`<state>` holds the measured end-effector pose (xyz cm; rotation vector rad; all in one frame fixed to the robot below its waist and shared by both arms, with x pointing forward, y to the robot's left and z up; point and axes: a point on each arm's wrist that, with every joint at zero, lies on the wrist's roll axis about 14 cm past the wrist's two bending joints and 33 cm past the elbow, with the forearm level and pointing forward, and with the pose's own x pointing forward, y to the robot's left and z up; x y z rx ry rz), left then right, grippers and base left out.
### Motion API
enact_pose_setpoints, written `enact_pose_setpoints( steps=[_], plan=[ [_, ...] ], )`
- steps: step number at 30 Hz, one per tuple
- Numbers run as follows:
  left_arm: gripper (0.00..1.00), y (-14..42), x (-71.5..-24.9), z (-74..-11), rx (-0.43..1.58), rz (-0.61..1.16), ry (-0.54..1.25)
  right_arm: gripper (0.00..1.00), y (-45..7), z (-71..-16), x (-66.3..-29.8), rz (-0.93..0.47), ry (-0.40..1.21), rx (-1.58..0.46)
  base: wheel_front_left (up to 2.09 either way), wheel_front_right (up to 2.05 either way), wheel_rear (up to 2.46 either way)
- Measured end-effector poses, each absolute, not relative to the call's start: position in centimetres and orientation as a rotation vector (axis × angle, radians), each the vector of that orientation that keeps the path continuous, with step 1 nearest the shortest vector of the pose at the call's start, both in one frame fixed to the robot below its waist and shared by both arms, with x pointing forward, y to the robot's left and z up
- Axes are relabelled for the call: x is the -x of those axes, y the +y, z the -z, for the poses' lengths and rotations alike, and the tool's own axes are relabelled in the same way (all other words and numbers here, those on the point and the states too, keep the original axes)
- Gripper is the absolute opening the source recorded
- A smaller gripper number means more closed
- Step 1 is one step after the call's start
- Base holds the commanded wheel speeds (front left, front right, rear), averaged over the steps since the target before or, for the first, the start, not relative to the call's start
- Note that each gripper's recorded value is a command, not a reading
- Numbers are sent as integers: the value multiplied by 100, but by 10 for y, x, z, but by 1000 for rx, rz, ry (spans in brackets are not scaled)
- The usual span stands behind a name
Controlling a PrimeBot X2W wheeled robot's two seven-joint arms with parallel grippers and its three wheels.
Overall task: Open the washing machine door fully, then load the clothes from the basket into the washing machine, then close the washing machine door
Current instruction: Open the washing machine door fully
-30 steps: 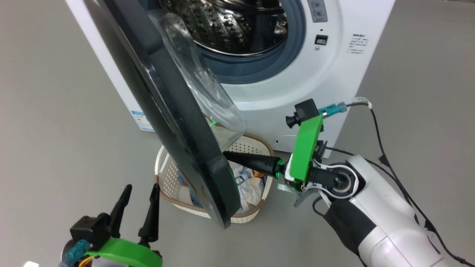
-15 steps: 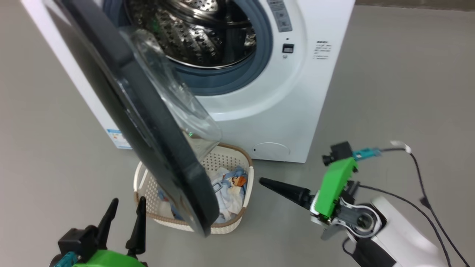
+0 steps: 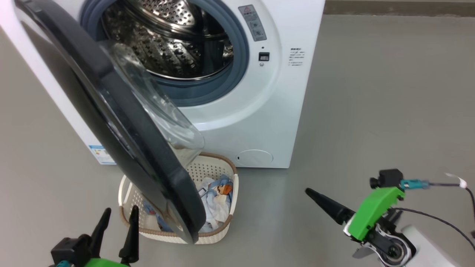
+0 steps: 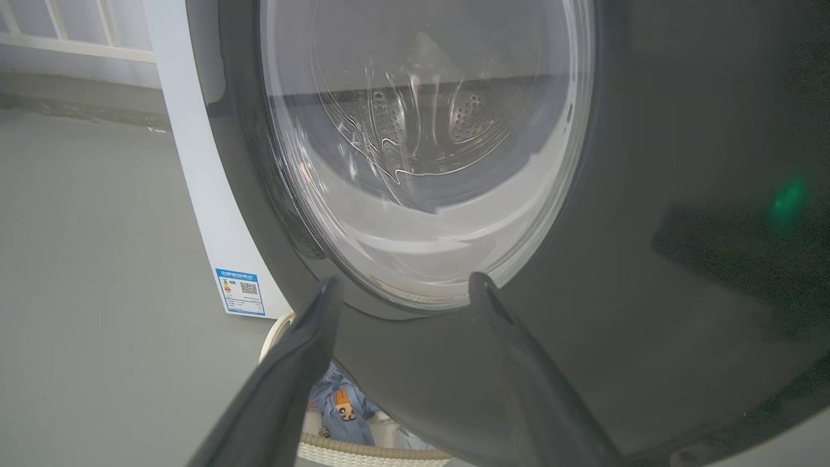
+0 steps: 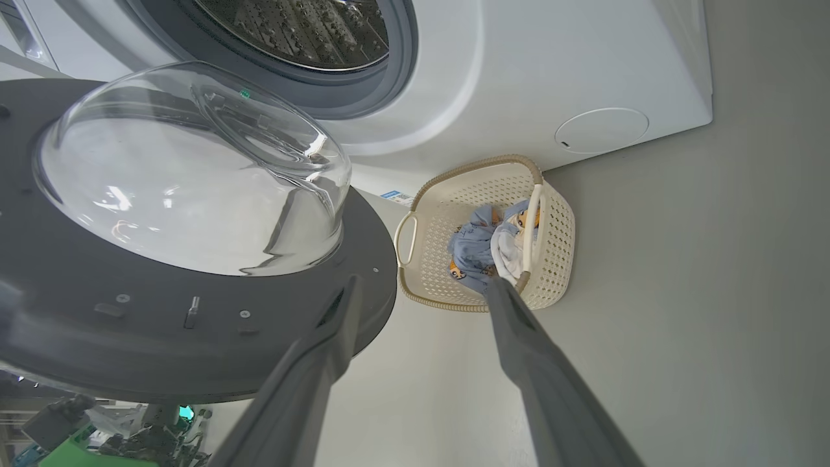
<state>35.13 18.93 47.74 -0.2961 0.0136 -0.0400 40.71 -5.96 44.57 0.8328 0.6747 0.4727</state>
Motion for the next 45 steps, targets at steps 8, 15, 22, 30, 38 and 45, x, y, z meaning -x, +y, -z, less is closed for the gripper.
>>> enact_pose_setpoints(
  steps=[8,15,22,30,38,45],
  plan=[
    [100,185,-351,-476,298,52,17,100,-98,-438,-402,-377,536,-688,0,0,0],
    [100,184,-351,-478,299,56,11,100,-118,-426,-396,-338,455,-525,0,0,0],
    [100,185,-350,-479,303,52,9,100,-136,-416,-394,-297,400,-421,0,0,0],
    [100,189,-351,-477,303,38,12,100,-156,-442,-417,-265,270,-335,0,0,0],
    [100,190,-350,-479,308,29,4,100,-163,-465,-414,-235,135,-253,0,0,0],
    [100,193,-351,-479,308,21,5,100,-178,-485,-410,-163,28,-185,0,0,0]
  ],
)
